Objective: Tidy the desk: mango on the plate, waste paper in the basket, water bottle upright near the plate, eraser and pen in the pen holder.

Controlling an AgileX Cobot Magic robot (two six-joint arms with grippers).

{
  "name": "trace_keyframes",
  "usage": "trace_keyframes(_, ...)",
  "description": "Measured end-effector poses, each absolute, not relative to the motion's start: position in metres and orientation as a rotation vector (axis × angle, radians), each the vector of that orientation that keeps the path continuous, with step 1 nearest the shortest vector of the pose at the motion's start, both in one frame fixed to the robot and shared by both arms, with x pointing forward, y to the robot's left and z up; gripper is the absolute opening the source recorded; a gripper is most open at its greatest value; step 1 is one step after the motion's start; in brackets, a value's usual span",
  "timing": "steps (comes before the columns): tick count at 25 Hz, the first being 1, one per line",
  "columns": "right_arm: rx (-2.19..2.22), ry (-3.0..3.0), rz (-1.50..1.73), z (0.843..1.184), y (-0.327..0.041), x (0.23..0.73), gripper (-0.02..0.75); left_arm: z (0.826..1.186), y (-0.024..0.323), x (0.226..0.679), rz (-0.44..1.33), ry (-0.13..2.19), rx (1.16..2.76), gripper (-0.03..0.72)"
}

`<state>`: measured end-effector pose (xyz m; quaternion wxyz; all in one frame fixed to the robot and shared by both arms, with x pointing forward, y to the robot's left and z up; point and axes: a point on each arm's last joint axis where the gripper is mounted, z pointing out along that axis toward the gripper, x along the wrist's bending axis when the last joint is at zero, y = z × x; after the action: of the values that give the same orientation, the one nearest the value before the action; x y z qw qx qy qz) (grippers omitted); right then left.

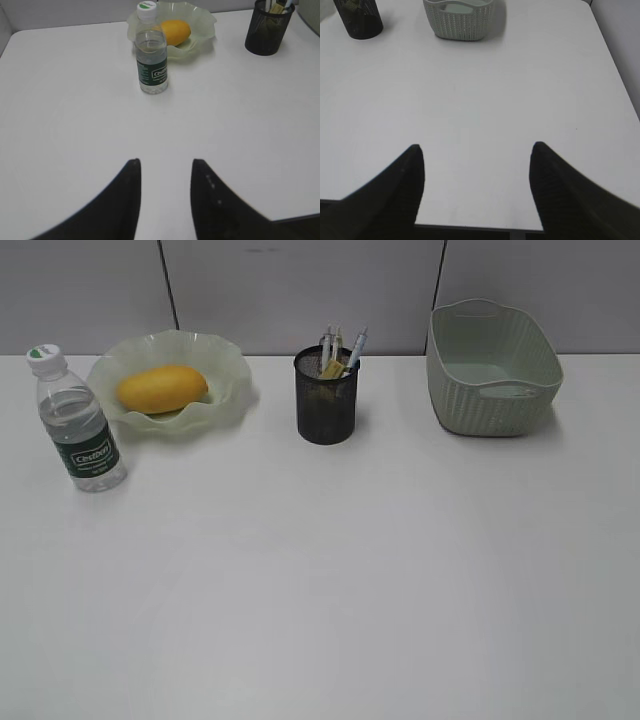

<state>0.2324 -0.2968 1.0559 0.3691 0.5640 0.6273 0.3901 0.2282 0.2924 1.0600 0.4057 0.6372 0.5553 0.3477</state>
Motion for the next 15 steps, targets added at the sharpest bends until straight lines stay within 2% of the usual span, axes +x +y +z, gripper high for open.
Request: trace_keyframes(15, 1.448, 1.61, 1.001, 1.0559, -0.2968, 0.2324, 0.521, 1.0597, 0.2924, 0.2284, 0.877, 1.402, 1.608, 0.249)
